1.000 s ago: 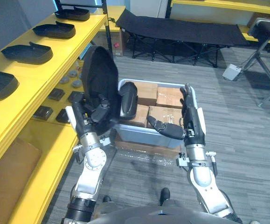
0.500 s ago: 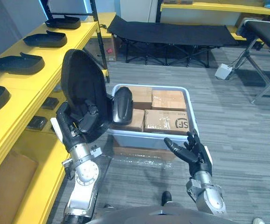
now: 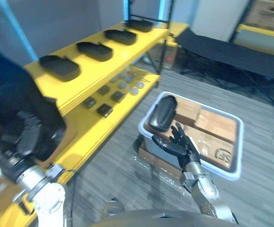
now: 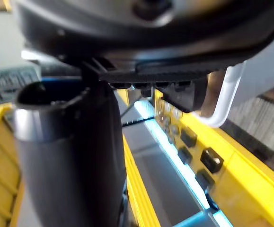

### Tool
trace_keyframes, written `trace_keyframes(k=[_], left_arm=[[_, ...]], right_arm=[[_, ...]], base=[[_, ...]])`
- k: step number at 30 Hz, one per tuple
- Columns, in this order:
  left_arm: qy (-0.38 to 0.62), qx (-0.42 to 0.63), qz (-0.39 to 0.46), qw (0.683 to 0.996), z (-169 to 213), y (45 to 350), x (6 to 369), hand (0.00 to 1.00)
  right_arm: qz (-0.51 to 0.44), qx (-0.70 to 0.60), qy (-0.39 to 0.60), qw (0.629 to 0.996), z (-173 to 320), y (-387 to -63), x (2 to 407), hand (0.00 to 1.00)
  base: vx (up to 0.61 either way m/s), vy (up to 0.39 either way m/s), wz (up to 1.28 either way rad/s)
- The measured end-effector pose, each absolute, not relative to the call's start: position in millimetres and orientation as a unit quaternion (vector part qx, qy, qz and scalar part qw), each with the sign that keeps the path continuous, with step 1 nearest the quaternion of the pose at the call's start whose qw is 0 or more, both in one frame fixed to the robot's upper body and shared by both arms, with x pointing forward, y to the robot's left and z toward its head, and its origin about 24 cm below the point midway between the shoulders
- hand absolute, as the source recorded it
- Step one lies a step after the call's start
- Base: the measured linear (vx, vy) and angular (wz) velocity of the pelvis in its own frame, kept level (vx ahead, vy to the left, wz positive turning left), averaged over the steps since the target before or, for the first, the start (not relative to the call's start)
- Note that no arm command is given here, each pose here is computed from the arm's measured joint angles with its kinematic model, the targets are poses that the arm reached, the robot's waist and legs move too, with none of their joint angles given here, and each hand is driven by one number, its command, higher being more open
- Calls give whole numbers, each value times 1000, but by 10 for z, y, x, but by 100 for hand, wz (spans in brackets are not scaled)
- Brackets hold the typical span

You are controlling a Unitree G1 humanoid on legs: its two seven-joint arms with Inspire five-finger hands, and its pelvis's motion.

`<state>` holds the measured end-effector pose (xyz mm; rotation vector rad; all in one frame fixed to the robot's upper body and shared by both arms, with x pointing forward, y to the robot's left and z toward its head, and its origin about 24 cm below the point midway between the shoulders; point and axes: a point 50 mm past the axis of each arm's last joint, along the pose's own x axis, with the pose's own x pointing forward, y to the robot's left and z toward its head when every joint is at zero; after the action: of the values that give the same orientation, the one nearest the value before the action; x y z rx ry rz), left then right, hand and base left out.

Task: Walk over and take three plastic housings, then place them on the shelf

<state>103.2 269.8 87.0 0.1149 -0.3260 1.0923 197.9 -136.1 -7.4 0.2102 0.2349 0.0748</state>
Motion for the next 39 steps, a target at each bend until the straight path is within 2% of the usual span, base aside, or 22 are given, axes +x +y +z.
trace_keyframes(k=[4, 10, 16, 18, 22, 25, 29, 34, 39], left_arm=[[-141, 53, 550, 822, 854, 2796, 825, 0], [-144, 36, 473, 868, 843, 2693, 964, 0], [-137, 2, 437, 889, 799, 2617, 1028, 0], [-133, -18, 405, 904, 766, 2556, 1087, 0], [-101, -28, 382, 918, 650, 2457, 1068, 0], [-82, -28, 403, 911, 592, 2477, 993, 0], [-89, -33, 410, 907, 608, 2482, 1023, 0], [-132, -32, 372, 918, 725, 2467, 1260, 0], [-174, -4, 344, 923, 874, 2455, 1444, 0]], right_arm=[[40, 105, 93, 989, 28, -1296, 2165, 100], [-9, 103, 125, 987, -83, -1484, 2063, 100], [-47, 94, 138, 985, -156, -1718, 1939, 100], [-78, 94, 142, 982, -182, -1864, 1844, 100], [-109, 83, 114, 984, -105, -2037, 1744, 100], [-87, 89, 76, 989, -12, -1945, 1851, 100], [-42, 113, 9, 993, 184, -1670, 2122, 100], [-88, 137, 14, 987, 131, -1558, 2139, 100], [-84, 143, 0, 986, 169, -1559, 2178, 100]], base=[[24, 13, 43], [33, -61, 81], [-5, -74, 75], [-67, -32, 164], [-72, 59, 113], [-52, 59, -5], [-6, 107, -21], [173, 178, 29], [309, 217, 51]])
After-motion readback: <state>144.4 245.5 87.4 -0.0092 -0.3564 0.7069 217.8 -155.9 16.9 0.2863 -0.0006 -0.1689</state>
